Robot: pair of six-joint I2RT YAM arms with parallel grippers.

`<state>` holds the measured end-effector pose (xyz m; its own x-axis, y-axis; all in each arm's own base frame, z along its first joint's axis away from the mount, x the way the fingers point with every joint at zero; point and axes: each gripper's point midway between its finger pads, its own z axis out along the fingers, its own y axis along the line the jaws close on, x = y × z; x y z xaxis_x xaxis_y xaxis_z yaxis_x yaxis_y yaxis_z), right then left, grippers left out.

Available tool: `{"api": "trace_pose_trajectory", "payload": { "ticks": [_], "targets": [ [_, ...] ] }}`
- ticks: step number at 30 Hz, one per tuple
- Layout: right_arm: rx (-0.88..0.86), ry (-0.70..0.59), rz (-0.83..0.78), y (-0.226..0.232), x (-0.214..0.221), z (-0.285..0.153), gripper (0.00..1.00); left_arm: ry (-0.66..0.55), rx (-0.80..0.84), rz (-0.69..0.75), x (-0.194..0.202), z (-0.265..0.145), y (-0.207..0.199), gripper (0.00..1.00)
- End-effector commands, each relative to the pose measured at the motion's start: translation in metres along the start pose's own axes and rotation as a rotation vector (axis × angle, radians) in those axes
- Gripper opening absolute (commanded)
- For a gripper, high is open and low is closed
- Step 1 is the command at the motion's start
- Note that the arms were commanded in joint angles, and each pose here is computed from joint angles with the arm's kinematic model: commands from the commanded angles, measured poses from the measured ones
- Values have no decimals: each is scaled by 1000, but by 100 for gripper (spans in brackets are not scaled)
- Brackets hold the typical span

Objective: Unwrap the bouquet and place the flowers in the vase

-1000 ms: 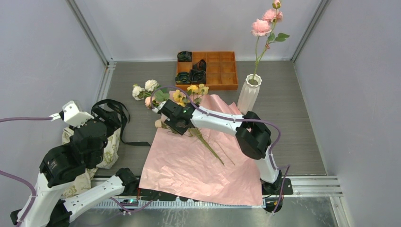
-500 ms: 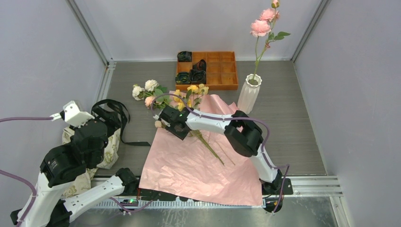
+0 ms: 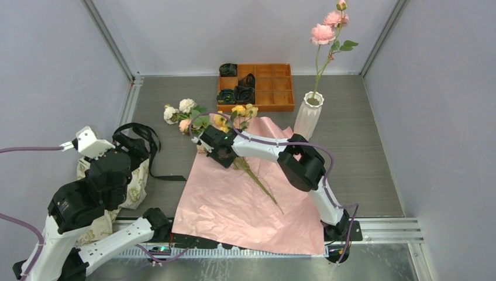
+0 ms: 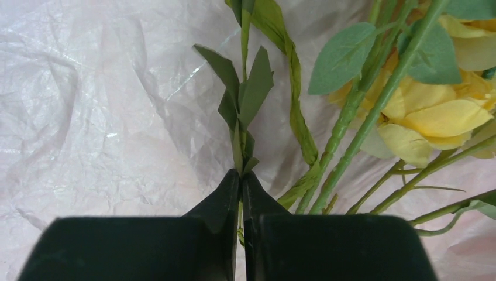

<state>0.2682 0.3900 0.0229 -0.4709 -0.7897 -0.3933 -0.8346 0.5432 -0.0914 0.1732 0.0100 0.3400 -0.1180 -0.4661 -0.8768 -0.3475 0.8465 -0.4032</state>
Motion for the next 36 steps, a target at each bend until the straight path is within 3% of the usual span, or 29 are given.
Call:
{"api": "trace_pose_trajectory", "payload": {
  "ticks": [1, 5, 11, 15, 21, 28, 36],
  "targets": [
    [24, -253, 12, -12, -68, -80, 7, -20, -11, -7, -3, 1, 2, 65],
    [90, -438, 42, -30, -102, -162, 4, -12, -7, -2, 0, 3, -2, 65],
    [282, -785, 108, -76, -128, -317, 1, 5, 12, 14, 7, 8, -15, 65],
    [478, -1009, 185, -115, -119, -423, 1, 30, 43, 30, 17, 15, -34, 65],
    [842, -1207, 289, -167, -88, -525, 1, 86, 102, 55, 33, 23, -65, 64],
    [1100, -1284, 354, -202, -66, -588, 1, 136, 154, 54, 51, 30, -92, 63],
    [1307, -1157, 419, -273, -54, -581, 1, 217, 214, 65, 77, 34, -115, 62]
  ]
}}
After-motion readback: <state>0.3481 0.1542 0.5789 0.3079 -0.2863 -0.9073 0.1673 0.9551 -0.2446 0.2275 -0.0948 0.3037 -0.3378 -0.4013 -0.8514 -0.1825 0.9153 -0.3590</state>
